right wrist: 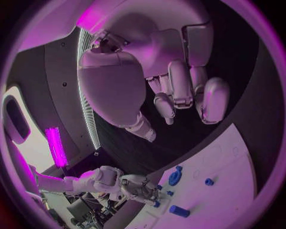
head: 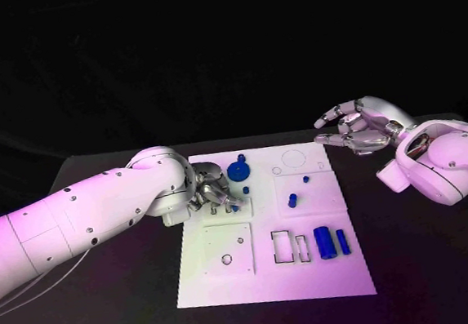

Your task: Assemble the parts on the task board

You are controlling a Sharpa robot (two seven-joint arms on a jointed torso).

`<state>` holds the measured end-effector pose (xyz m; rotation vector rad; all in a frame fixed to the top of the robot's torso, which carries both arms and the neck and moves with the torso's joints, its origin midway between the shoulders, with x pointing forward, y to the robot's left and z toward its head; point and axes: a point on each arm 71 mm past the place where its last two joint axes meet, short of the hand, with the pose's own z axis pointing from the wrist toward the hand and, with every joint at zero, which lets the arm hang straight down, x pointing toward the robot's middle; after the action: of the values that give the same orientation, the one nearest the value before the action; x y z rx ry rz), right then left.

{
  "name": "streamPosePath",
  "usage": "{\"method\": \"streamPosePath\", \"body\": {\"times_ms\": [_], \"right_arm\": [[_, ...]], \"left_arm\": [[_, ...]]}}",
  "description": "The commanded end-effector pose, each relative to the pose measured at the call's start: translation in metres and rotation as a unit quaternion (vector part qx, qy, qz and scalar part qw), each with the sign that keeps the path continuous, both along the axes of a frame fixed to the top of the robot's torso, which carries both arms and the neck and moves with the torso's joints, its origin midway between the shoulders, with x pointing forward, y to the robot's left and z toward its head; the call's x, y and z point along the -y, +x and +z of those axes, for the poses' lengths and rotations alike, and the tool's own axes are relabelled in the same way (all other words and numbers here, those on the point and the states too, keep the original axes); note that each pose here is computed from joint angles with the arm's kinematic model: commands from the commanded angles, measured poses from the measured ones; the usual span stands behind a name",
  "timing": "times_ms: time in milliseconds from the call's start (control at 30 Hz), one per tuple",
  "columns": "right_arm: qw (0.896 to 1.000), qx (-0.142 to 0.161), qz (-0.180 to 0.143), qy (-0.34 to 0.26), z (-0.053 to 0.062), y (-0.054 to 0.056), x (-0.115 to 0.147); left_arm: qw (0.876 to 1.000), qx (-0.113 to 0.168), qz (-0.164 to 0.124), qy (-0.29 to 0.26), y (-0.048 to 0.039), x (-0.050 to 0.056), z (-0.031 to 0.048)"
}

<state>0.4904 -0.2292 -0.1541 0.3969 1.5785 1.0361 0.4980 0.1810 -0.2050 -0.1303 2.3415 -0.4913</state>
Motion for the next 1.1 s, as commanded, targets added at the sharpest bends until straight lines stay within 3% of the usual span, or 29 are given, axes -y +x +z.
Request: {"method": "streamPosePath", "body": {"times_ms": [33, 567, 1100], "right_arm": [[1.000, -0.001, 0.005, -0.003, -0.001, 0.000, -0.001], [1.000, -0.004, 0.007, -0.004, -0.002, 0.000, -0.001], [1.000, -0.009, 0.008, -0.006, -0.004, -0.001, 0.000]], "left_arm": [[1.000, -0.011, -0.005, 0.002, -0.0015, 0.003, -0.0010], [0.999, -0.014, 0.017, -0.037, -0.0033, 0.004, 0.0009], [0.998, -0.011, 0.035, -0.051, -0.0112, -0.009, 0.0032]]}}
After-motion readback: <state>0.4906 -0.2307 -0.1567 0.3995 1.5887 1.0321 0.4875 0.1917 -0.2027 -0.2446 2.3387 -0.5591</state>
